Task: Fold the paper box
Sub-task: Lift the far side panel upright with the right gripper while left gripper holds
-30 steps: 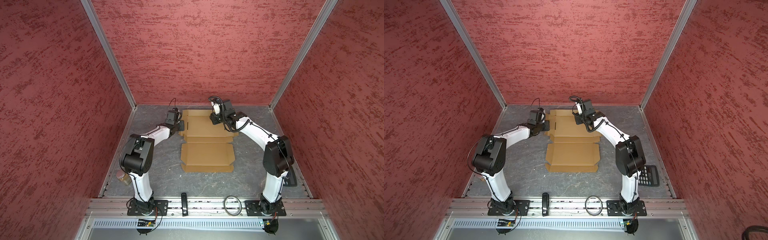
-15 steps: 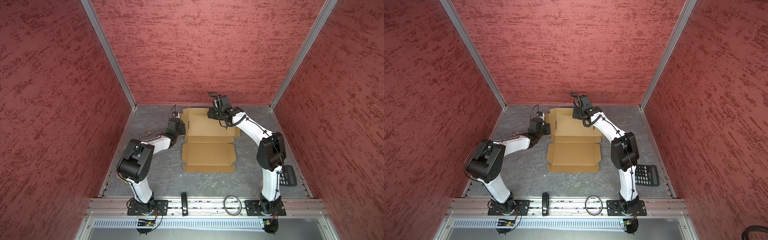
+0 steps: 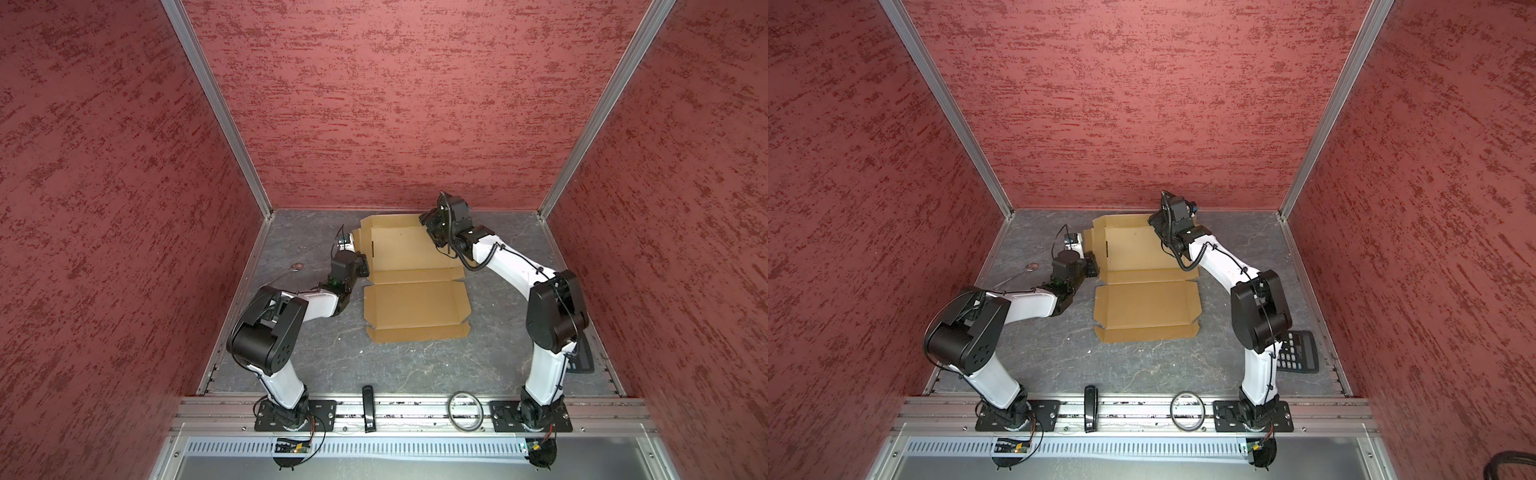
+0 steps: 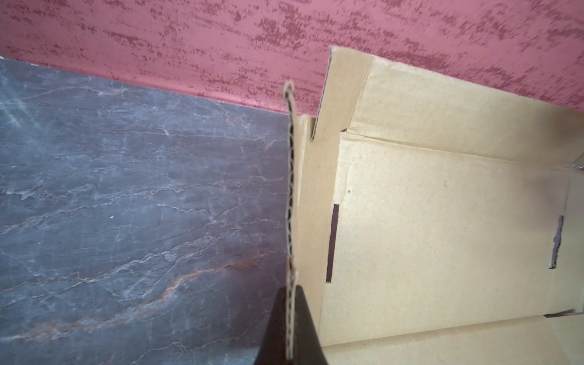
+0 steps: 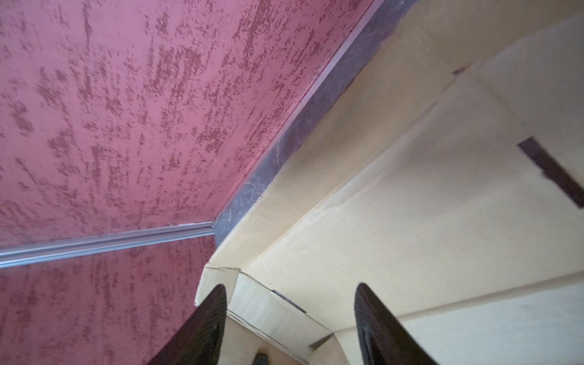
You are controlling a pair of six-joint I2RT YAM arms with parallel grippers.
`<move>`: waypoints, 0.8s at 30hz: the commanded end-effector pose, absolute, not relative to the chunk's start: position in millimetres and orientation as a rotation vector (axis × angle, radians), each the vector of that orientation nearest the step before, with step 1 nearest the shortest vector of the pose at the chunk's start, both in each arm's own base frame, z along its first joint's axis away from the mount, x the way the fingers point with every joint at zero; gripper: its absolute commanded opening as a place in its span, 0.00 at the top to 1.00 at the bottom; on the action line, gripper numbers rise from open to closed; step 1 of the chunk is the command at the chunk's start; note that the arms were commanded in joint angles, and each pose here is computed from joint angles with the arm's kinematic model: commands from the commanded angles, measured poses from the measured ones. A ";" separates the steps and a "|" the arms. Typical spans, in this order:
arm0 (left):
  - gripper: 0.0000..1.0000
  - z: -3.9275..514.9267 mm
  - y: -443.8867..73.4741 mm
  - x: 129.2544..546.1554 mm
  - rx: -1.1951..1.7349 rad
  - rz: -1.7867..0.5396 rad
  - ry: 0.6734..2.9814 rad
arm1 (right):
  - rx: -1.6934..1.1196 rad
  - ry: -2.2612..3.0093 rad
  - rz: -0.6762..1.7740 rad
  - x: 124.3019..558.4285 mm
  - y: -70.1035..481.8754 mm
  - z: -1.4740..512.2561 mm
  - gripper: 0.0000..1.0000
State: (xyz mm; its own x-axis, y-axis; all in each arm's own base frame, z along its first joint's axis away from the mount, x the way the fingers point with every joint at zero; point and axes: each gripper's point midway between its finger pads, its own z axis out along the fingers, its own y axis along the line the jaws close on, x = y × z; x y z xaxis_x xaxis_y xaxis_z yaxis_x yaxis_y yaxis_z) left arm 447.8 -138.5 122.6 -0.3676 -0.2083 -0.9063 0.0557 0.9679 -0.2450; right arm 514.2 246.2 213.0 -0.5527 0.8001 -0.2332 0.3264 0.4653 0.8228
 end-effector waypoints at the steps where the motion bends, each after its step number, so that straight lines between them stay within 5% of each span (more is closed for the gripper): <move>1: 1.00 158.3 -146.3 449.2 -0.103 -0.311 1.794 | 1.134 1.952 1.114 524.6 242.1 229.3 0.35; 24: 1.00 153.9 -150.4 432.4 -0.104 -0.291 1.706 | 1.346 1.778 1.181 549.6 232.3 214.2 0.37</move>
State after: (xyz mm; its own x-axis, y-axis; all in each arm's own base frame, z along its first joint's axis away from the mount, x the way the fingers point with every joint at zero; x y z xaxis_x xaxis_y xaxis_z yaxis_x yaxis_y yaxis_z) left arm 432.2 -150.5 144.5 -0.2091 -0.2178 -0.9533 0.0951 0.9657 -0.2415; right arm 538.3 241.6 211.9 -0.3904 0.9202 -0.0297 0.4059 0.2009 0.8916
